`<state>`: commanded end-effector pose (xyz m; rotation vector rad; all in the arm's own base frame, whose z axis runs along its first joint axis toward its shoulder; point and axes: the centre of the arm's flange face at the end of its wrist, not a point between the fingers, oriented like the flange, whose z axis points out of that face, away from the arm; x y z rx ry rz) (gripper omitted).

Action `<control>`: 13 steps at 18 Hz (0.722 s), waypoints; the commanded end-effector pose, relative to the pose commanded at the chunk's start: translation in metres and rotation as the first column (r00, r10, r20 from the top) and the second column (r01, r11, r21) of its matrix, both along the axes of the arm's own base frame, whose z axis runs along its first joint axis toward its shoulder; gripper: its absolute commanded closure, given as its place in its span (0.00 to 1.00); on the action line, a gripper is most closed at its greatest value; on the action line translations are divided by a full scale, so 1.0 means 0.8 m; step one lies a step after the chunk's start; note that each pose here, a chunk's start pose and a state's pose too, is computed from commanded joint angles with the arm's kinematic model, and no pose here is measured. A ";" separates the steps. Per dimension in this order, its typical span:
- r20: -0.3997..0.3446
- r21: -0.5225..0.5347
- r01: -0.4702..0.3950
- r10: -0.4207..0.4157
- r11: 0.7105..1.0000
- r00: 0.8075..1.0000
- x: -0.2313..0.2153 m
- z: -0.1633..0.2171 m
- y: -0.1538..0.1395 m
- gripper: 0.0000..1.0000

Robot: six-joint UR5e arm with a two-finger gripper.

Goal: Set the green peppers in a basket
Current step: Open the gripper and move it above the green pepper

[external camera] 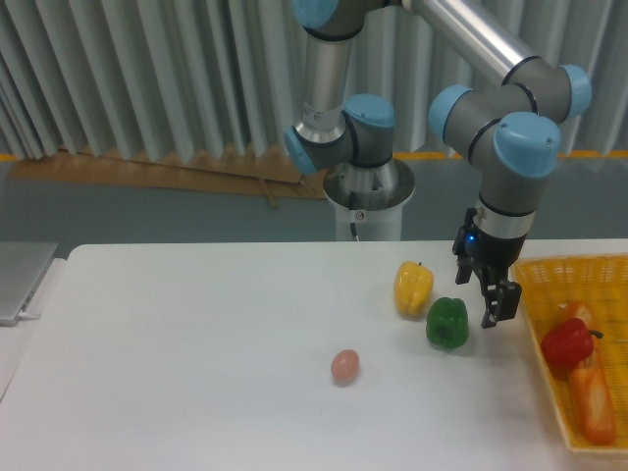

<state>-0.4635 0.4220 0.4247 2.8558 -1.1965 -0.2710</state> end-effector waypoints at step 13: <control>0.029 0.088 -0.021 0.019 0.996 0.999 0.028 -0.001 0.004 0.00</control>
